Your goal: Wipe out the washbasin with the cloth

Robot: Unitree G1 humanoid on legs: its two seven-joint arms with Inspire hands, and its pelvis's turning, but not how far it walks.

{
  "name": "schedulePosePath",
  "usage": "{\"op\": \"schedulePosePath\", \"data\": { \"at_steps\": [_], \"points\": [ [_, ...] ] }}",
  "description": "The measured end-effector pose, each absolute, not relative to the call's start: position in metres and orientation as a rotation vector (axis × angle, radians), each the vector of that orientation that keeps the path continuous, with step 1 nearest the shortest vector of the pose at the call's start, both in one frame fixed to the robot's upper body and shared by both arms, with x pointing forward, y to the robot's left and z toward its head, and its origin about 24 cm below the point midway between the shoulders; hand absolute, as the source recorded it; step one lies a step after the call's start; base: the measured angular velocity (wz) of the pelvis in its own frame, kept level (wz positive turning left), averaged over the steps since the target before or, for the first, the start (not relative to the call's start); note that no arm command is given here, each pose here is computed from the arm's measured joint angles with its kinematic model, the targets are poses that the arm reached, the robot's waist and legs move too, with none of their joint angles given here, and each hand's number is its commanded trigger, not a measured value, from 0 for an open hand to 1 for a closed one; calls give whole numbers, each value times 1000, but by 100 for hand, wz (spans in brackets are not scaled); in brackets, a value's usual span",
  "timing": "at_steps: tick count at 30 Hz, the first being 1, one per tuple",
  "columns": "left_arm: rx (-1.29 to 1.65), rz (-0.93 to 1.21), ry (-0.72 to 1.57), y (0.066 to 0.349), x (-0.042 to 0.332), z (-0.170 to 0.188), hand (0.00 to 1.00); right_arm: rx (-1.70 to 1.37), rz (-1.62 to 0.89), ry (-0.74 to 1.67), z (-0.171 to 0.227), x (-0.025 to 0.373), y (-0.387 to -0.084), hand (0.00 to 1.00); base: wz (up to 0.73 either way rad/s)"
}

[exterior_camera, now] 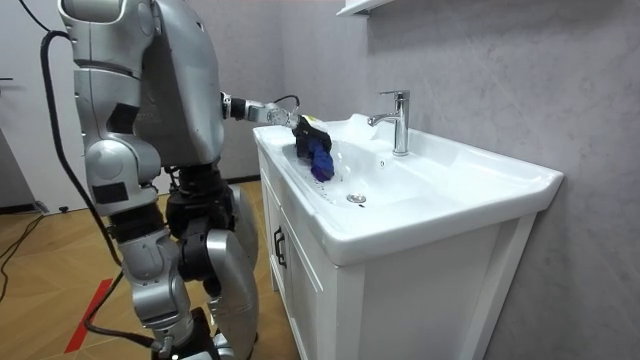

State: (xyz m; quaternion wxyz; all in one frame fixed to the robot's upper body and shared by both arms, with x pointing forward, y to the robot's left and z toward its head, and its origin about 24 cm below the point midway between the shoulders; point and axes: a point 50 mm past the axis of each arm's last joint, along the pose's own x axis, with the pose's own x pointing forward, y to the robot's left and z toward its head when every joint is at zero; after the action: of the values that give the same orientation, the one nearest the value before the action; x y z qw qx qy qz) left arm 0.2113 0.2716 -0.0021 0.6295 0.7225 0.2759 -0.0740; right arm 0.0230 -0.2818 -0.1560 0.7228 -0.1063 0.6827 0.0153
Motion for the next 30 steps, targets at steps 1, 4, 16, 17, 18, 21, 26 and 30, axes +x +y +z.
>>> {"op": "schedulePosePath", "data": {
  "at_steps": [1, 4, 16, 17, 18, 21, 26, 30],
  "points": [
    [1662, -179, 634, 270, 211, -3, 100, -235, 35, 1509, -156, 23, -282, 0, 0],
    [1651, -206, 640, 262, 211, -6, 100, -213, 20, 1501, -156, 24, -281, 0, 8],
    [1625, -322, 647, 235, 211, -13, 100, -205, 52, 1512, -157, 24, -278, 0, 1],
    [1615, -320, 648, 233, 212, -13, 100, -212, 60, 1516, -157, 24, -277, 0, 3],
    [1610, -318, 648, 232, 212, -13, 100, -211, 60, 1518, -157, 24, -277, 0, 3],
    [1582, -311, 654, 230, 212, -15, 100, -209, 56, 1521, -157, 25, -277, 0, 0],
    [1514, -321, 684, 232, 213, -21, 100, -208, 40, 1530, -158, 23, -277, 0, -1],
    [1474, -322, 695, 234, 213, -23, 100, -205, 39, 1531, -158, 23, -276, 0, -2]
  ]
}}
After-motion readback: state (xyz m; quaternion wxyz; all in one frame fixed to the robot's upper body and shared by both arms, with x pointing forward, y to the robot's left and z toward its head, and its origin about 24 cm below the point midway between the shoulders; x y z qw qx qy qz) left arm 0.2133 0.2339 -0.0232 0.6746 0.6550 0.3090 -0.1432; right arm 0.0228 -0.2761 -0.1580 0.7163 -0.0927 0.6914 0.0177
